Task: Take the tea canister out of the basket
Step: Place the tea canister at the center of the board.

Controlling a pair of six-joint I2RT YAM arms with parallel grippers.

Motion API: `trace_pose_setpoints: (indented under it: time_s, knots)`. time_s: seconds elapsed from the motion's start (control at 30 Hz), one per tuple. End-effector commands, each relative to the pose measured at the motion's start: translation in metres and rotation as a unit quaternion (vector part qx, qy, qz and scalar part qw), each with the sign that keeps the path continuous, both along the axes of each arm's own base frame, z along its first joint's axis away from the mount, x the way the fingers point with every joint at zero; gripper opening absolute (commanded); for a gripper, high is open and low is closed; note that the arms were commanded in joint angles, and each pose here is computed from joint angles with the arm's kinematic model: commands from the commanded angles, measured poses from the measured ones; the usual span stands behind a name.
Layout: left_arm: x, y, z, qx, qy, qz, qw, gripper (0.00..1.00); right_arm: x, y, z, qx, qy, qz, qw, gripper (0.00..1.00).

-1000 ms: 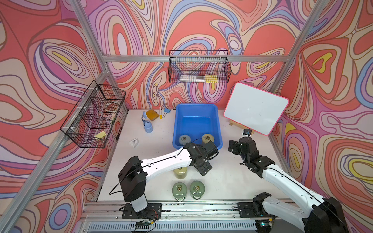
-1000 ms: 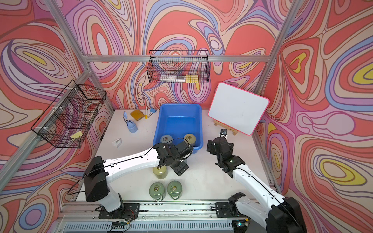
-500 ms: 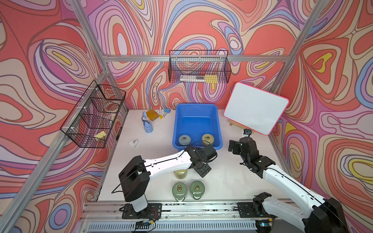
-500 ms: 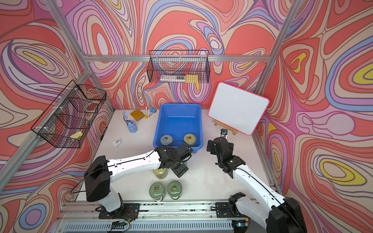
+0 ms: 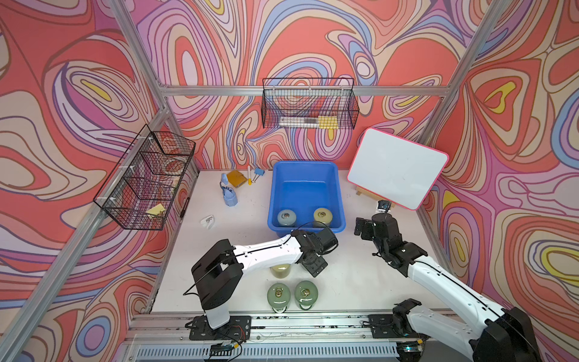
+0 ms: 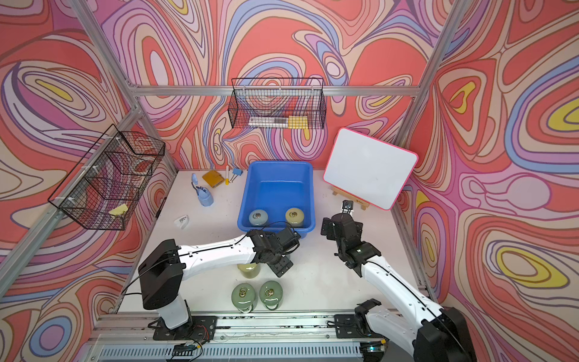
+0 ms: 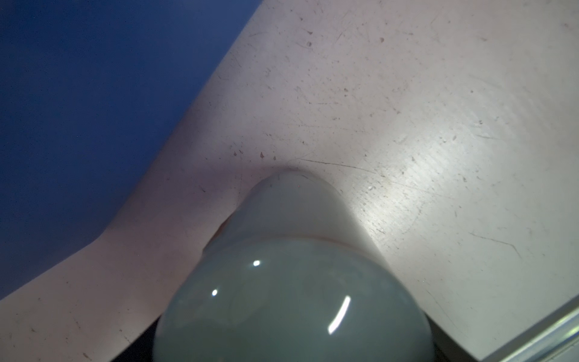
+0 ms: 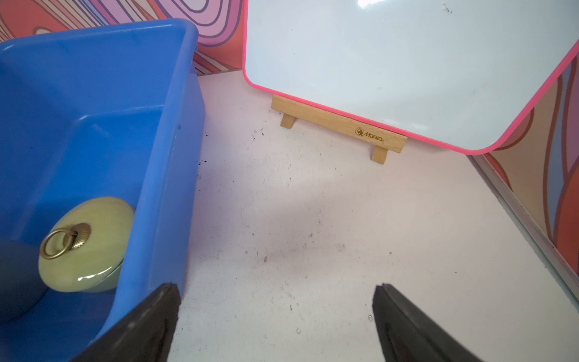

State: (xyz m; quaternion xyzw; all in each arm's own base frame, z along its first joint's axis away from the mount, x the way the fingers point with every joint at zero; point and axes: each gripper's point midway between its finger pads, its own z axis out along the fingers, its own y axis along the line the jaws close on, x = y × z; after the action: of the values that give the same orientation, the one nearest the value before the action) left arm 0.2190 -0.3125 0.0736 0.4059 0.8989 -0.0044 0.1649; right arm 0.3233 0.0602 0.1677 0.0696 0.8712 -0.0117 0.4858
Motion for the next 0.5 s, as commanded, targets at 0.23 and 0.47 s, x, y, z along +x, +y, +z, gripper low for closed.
trace_pose_setpoints:
  time_s: [0.23,0.47]
  knots:
    - [0.005,-0.0036,-0.0054,-0.001,-0.014,0.005,1.0,0.59,-0.0031,-0.0041,0.0008,0.003,-0.006,-0.008,1.0,0.98]
    - [0.0067,-0.0027,0.0006,0.001,-0.018,0.008,1.0,0.9,-0.0031,-0.0043,-0.0001,0.003,-0.005,-0.008,1.0,0.98]
